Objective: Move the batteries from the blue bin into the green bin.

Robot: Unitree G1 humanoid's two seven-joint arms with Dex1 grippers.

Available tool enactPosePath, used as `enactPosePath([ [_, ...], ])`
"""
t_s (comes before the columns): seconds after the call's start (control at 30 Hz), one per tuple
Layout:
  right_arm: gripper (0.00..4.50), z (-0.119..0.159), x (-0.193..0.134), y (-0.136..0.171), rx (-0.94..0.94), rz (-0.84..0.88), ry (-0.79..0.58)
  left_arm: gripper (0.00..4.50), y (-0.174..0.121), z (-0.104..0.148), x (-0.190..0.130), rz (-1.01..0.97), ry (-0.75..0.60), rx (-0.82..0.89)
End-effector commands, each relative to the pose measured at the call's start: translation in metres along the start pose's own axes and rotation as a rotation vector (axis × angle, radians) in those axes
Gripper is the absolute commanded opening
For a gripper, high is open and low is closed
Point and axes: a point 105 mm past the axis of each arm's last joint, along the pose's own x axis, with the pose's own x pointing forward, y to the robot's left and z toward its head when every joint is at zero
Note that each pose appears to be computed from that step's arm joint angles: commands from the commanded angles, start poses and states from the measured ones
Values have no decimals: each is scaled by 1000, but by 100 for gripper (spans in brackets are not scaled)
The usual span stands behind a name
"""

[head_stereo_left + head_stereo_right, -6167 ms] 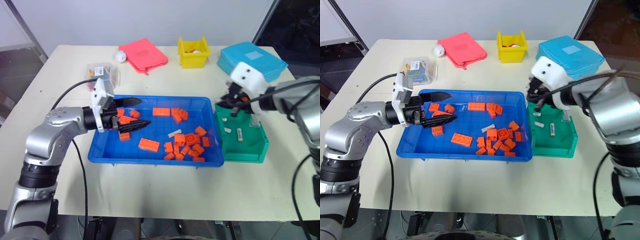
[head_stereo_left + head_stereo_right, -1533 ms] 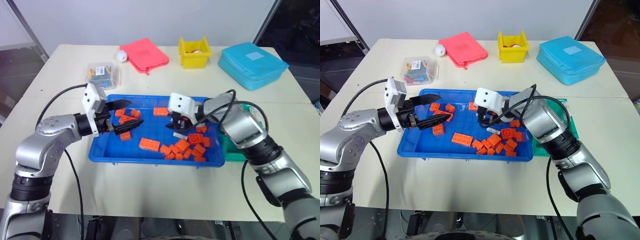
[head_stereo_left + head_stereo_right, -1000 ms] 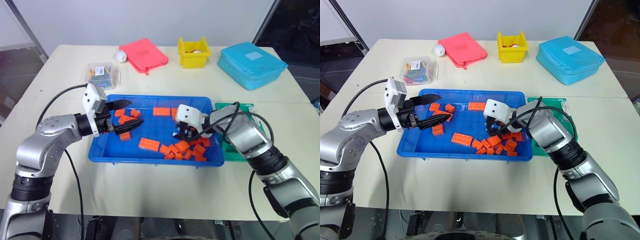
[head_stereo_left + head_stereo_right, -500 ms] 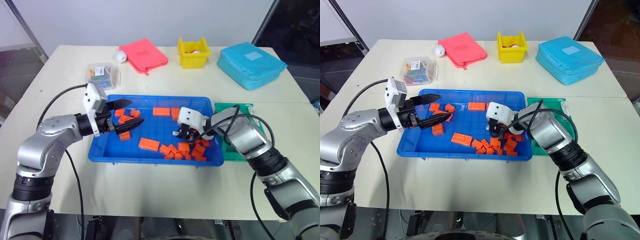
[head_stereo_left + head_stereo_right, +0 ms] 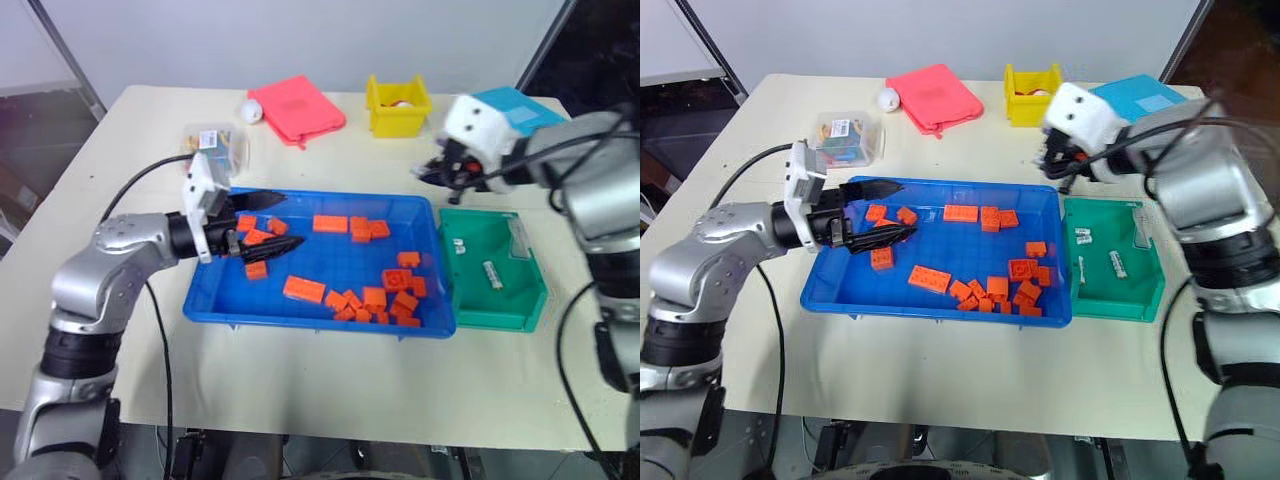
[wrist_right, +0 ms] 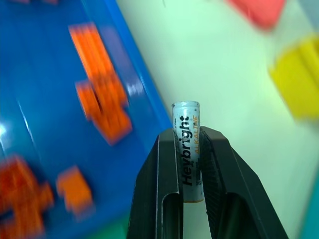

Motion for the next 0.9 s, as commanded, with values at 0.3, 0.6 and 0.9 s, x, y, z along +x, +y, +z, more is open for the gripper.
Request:
enactPosePath([
  [0.3,1,-64,-36,17,149,-39,141,450,8,1,17,-88,-6,56],
  [0.6,448,-81,-30,20,232,-89,138,450,13,-1,10,-65,9,49],
  [0.9,448,-50,-39,-50,359,-360,-138,450,56,24,-41,227,-27,76],
])
